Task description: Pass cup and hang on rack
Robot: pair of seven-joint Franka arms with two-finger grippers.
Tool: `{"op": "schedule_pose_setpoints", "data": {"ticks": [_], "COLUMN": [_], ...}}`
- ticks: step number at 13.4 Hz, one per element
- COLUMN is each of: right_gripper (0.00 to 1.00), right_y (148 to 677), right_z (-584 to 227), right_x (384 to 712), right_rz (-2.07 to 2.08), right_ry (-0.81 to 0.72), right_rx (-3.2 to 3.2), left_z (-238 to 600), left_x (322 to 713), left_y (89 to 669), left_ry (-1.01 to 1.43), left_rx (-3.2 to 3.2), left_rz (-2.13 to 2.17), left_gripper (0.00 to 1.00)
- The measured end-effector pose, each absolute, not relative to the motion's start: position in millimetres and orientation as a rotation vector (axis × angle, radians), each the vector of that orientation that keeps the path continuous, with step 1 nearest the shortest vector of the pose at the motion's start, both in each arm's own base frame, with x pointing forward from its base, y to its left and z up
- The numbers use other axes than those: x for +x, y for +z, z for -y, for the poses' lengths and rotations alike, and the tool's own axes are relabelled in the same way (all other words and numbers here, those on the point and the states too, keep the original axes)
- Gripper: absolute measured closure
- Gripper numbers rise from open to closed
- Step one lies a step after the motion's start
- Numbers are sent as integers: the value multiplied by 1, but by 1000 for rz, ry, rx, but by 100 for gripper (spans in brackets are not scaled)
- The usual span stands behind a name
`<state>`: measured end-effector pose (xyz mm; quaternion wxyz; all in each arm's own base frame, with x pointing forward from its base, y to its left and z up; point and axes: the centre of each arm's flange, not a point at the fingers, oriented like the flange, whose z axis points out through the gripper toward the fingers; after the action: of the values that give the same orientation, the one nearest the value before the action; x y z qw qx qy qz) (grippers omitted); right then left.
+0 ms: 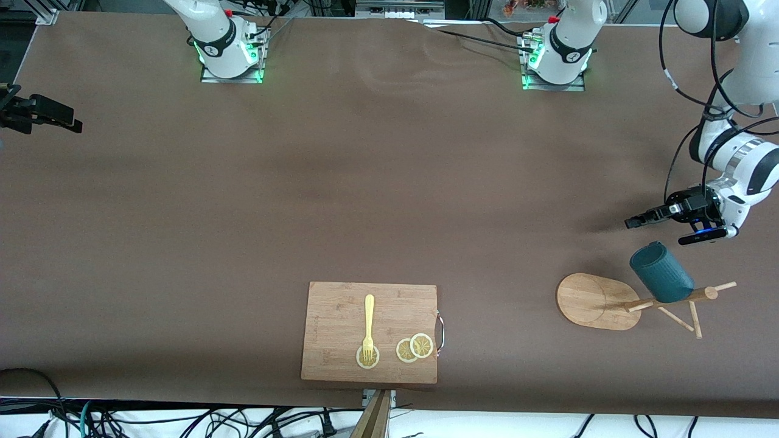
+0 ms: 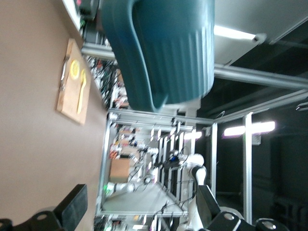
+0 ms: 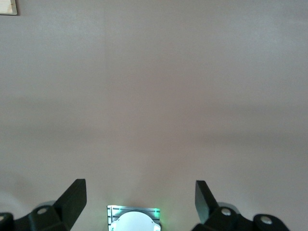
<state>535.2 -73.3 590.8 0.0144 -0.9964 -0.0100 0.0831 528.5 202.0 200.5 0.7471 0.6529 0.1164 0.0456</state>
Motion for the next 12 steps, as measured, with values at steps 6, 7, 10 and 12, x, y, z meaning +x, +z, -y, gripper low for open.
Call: {"op": "schedule_pose_setpoints", "data": {"ticks": [6,7,10,12], "right_gripper": [0,0,0,0], "right_y": [591,591,591,591], "right_z": [73,73,73,73], "right_x": [535,535,535,535], "right_rz": [31,31,32,32], "right_ry": [259,260,262,262], "right_rx": [-3102,-3102,-3101,-3101], "left_z": [-237,-246,-259,-232], "left_x": [479,478,504,526], "left_y": [258,271,335,372], "left_ry": [-170,-188,-241,-315], "left_rx": [1734,1807,2110,2269], "left_rz": [-99,-71,-23,-30], "left_gripper": [0,0,0,0]}}
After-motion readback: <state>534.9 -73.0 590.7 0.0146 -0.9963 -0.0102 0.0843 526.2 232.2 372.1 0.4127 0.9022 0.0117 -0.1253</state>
